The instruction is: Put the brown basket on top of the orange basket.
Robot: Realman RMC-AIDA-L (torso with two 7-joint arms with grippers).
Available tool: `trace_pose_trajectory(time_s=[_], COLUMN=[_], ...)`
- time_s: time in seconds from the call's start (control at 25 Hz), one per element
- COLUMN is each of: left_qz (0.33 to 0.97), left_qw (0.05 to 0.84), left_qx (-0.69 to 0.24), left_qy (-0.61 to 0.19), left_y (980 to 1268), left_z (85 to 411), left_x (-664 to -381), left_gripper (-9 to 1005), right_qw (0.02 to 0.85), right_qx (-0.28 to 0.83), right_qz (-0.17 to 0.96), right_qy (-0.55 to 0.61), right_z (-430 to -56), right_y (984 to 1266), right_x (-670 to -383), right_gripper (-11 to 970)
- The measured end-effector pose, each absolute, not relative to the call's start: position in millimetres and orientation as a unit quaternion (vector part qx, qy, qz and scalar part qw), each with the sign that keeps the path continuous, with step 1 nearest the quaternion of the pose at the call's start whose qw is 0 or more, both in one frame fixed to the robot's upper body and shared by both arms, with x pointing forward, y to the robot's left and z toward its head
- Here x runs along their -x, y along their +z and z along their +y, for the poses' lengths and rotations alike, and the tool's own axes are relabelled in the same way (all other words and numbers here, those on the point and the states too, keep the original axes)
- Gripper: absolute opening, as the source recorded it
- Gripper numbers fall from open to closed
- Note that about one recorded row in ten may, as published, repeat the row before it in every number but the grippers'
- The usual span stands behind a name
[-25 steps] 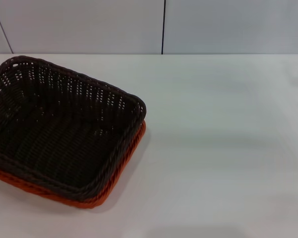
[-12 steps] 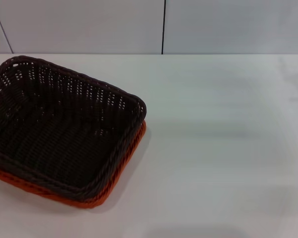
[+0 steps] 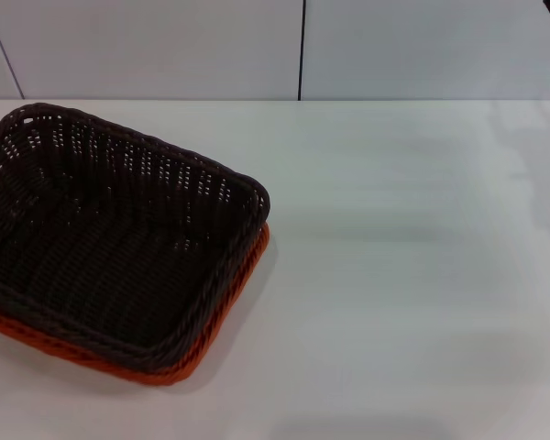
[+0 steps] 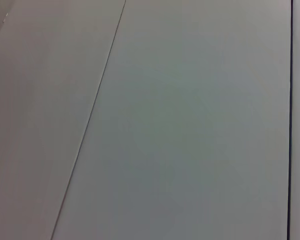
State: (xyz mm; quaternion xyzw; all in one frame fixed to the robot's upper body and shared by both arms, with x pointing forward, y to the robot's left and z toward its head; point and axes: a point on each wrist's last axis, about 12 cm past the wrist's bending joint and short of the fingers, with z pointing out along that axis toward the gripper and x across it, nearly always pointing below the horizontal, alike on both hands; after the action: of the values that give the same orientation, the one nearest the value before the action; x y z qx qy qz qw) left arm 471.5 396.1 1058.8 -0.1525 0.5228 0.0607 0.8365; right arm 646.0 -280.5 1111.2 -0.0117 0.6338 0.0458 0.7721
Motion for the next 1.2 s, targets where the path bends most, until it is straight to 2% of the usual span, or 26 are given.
trace_pose_trajectory(time_s=[0.52, 1.2], left_qz=[0.529, 0.536], left_qw=[0.831, 0.829], left_qx=[0.158, 0.155], left_qy=[0.06, 0.044], left_y=[1058, 1055], left_z=[396, 388], left_x=[-476, -477], left_gripper=[638, 639], right_qw=[0.777, 0.805], right_qx=[0.014, 0.001], right_qz=[0.627, 0.59], right_qy=[0.051, 0.053], right_z=[-278, -298], right_y=[1112, 1094], right_x=[-645, -602], right_gripper=[717, 717])
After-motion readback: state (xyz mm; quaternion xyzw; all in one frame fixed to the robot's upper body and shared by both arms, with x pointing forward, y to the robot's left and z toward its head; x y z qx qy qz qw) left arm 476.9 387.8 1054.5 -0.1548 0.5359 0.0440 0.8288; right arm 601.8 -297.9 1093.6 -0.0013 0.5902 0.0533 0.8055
